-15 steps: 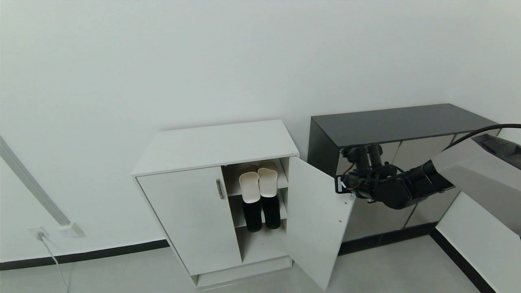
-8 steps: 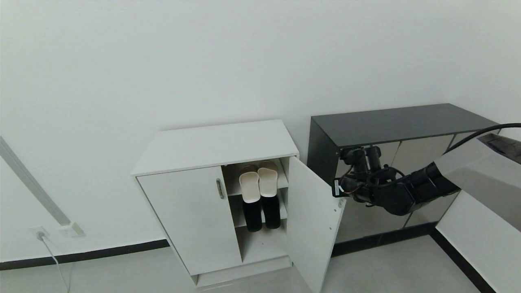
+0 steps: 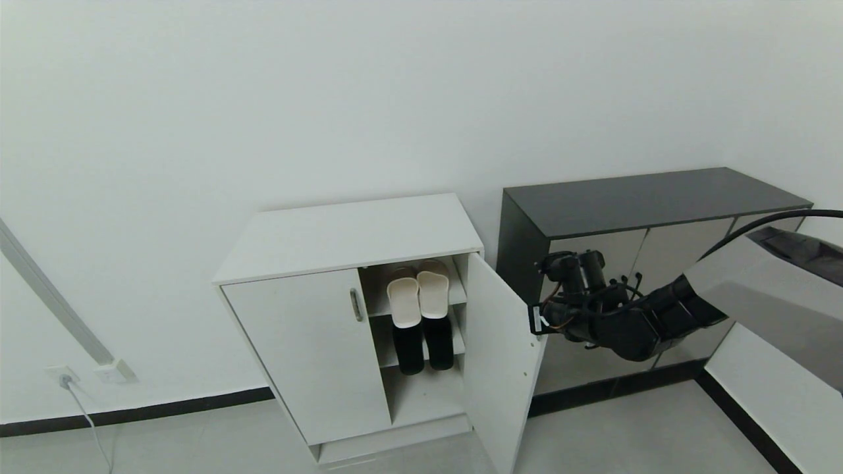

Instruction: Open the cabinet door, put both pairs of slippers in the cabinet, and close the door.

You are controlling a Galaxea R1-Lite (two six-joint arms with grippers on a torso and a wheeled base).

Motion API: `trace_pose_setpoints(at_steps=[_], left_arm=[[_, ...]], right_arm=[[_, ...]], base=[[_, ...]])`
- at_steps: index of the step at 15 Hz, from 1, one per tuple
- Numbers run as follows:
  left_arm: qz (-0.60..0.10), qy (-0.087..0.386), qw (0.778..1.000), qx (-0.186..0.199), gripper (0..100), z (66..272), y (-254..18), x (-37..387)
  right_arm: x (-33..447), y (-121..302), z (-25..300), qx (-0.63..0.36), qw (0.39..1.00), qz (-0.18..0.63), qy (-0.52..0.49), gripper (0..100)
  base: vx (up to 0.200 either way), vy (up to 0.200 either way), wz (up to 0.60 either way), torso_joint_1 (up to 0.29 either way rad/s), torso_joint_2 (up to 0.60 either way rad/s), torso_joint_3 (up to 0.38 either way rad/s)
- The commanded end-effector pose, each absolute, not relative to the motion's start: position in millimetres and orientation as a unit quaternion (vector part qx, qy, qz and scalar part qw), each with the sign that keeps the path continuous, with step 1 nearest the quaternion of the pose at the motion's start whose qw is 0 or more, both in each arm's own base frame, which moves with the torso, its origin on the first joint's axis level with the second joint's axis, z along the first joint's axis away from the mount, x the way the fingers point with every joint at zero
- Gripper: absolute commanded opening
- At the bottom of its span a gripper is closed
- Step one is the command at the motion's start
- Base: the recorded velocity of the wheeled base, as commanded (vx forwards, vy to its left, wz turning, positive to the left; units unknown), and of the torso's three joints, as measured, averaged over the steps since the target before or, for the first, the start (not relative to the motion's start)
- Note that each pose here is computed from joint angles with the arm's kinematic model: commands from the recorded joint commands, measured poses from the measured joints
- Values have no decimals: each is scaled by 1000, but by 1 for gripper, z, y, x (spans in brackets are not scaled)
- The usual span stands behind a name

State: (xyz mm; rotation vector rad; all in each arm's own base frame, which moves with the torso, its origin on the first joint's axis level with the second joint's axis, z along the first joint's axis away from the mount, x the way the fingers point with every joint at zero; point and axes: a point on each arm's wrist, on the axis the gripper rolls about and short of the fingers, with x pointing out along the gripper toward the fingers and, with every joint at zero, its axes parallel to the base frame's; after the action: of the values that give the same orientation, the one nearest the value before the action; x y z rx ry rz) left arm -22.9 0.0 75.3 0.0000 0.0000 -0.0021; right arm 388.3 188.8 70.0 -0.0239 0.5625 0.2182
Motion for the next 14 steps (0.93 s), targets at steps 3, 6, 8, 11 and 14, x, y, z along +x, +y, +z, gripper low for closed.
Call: trace_pose_setpoints(at_steps=[3,6,8,11,14], left_arm=[[-1,1,1000,0,0,75,0,-23],[-1,1,1000,0,0,75,0,-23],[-1,1,1000,0,0,75,0,-23],[-1,1,1000,0,0,75,0,-23],[-1,1,1000,0,0,75,0,-23]], right_arm=[[358,214,92,24,941,188,280,0],[340,221,102,34,933,225,280,0],[331,221,107,30,931,243,269,0],[323,226,110,25,929,263,258,0],[318,229,107,19,926,269,264,0]], base=[[0,0,0,0,0,0],[0,0,0,0,0,0],[0,0,0,0,0,0],[0,0,0,0,0,0],[0,0,600,-2,-1,2]])
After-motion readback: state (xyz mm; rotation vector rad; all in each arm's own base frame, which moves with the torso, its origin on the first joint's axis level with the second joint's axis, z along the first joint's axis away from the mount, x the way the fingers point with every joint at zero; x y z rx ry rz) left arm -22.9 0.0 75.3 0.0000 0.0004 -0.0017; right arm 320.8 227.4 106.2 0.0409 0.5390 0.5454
